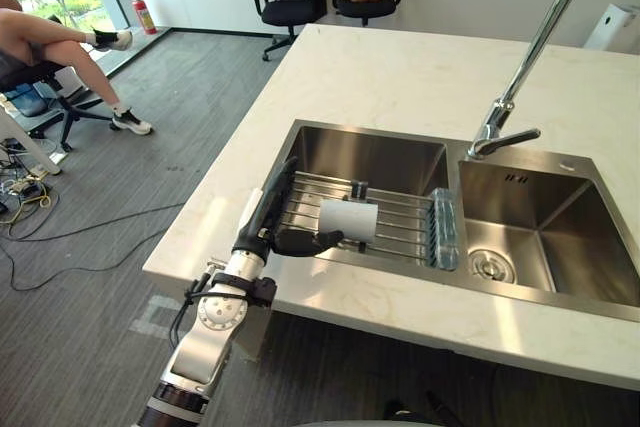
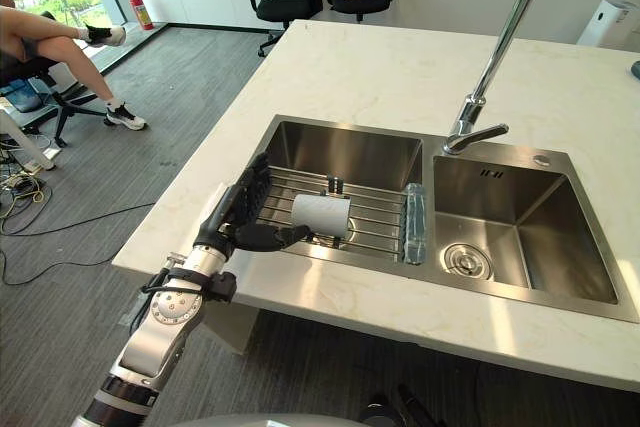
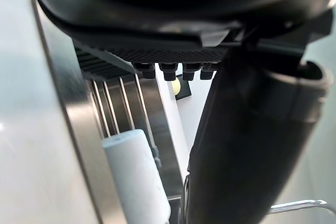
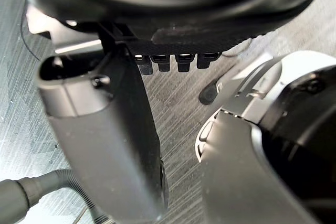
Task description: Walk over to the sink, pick up the cup, carry it to the dishwasher, place the cup inside the dishwasher, then close the dishwasher door
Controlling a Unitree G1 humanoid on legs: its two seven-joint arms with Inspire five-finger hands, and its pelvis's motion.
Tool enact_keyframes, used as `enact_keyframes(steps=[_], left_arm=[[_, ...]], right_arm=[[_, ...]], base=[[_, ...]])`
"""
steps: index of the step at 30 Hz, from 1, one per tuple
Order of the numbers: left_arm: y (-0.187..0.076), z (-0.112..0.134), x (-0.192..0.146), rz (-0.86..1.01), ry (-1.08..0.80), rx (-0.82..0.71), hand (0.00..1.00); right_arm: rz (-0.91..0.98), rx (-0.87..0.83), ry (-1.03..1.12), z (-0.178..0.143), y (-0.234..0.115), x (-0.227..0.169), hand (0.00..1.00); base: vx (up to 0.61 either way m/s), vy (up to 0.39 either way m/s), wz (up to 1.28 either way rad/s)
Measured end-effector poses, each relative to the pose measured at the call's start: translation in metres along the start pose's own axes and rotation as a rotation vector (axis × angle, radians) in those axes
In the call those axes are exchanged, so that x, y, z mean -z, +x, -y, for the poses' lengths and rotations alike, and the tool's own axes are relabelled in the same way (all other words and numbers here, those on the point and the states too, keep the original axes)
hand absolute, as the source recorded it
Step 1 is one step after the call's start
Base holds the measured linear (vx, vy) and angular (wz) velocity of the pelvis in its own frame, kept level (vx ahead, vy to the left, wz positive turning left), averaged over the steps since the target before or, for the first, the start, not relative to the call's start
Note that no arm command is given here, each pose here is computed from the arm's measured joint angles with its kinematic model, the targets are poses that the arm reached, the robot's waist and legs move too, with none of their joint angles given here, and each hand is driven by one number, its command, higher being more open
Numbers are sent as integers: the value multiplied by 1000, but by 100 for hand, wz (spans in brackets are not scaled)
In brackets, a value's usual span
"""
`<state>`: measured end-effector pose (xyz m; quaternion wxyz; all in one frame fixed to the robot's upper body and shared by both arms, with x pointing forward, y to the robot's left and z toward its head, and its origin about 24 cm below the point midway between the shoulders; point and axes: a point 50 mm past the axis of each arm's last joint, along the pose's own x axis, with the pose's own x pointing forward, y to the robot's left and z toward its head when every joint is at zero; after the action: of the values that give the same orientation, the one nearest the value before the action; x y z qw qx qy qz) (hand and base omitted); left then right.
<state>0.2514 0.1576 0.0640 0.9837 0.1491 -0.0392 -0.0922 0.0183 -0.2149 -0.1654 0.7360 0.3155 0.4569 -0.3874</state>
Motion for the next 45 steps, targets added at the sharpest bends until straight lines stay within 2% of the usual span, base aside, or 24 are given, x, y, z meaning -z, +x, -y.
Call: enact_keyframes(steps=[6, 13, 17, 23, 25, 33, 42, 45], left_arm=[[-1, -22, -5, 41, 85, -71, 100], [-1, -24, -15, 131, 80, -133, 100], [1, -16, -38, 247, -5, -166, 100], [5, -19, -51, 318, -64, -239, 100], [2, -16, -61, 361, -135, -254, 100], [-8, -4, -98, 552, -193, -155, 100], [2, 11, -95, 468, -201, -29, 100], [2, 25, -92, 434, -197, 101, 100]], right_arm=[[1, -31, 2, -1, 0, -1, 100], [8, -69, 21, -4, 1, -4, 100], [22, -76, 15, -1, 2, -10, 100], [19, -63, -17, 5, 2, -16, 100], [15, -43, -26, 12, 2, -19, 100], [91, -42, -30, 10, 6, -44, 100], [27, -54, 23, -6, 6, -20, 100], [9, -38, -3, -6, 6, -17, 100]], base=[[-33, -3, 5], [-35, -22, 9], [-1, -11, 4], [34, -67, 1], [34, -190, -10], [130, -61, -33], [82, 61, 8], [-60, 1, -4]])
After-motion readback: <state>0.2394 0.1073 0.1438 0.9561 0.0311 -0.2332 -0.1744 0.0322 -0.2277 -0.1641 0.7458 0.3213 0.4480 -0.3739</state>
